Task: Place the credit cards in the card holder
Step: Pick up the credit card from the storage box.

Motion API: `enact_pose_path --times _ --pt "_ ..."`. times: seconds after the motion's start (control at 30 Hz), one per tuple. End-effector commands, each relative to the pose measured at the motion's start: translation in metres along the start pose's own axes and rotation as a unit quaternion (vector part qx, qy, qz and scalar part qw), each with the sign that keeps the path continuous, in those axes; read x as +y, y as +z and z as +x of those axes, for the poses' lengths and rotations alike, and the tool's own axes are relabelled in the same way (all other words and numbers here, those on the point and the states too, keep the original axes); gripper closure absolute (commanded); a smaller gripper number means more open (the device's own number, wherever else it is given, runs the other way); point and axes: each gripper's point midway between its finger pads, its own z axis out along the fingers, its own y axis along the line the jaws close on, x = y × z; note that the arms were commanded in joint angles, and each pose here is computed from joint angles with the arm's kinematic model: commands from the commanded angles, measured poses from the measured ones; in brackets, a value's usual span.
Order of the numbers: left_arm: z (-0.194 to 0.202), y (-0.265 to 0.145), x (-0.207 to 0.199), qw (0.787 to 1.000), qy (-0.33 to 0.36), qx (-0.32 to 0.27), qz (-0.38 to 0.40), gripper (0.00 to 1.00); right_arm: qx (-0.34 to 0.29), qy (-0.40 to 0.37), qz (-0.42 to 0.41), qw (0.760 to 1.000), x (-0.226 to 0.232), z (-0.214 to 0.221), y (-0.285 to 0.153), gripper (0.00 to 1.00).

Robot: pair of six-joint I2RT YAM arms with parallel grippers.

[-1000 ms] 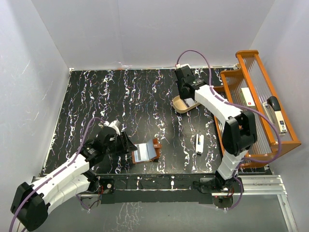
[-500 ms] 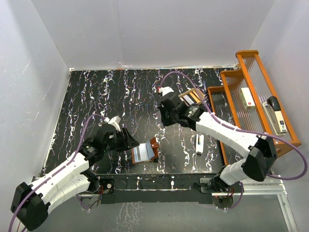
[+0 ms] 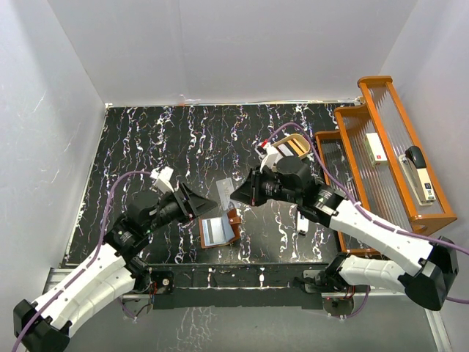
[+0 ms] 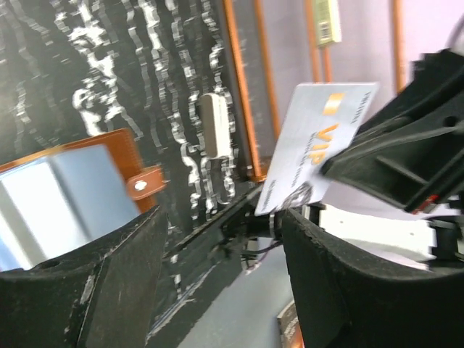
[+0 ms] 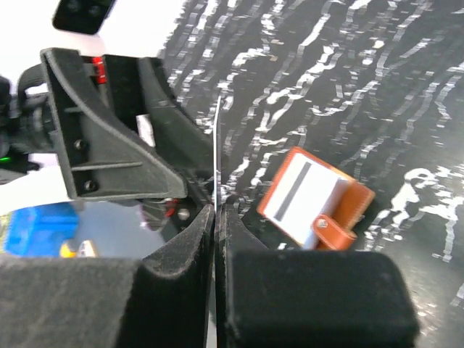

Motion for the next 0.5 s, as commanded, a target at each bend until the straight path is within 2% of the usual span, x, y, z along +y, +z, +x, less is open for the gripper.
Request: enact_pose_path --times 0.0,0.1,0.2,0.37,0.47 --pt "-0.017 -0.015 -0.064 0.993 -0.007 -0.024 0.118 0.37 -0.044 0.018 -0.123 0.991 0.052 -0.022 -0.016 1.00" --pt "-0.021 -0.018 -0.073 0.989 -0.011 -0.034 0.145 0.39 -0.034 0.018 -0.148 0.988 0.058 -0.015 -0.016 1.00" --pt "-0.021 -0.020 -0.077 0.985 -0.013 -0.040 0.165 0.47 -0.029 0.024 -0.156 0.987 0.058 -0.010 -0.016 1.00" --pt "-0.024 -0.024 -0.079 0.983 -0.015 -0.052 0.175 0.75 -0.024 0.026 -0.155 0.987 0.054 -0.005 -0.012 1.00" --pt "-0.025 -0.025 -0.079 0.983 -0.012 -0.057 0.176 0.88 -0.020 0.027 -0.152 0.988 0.051 -0.002 -0.010 1.00"
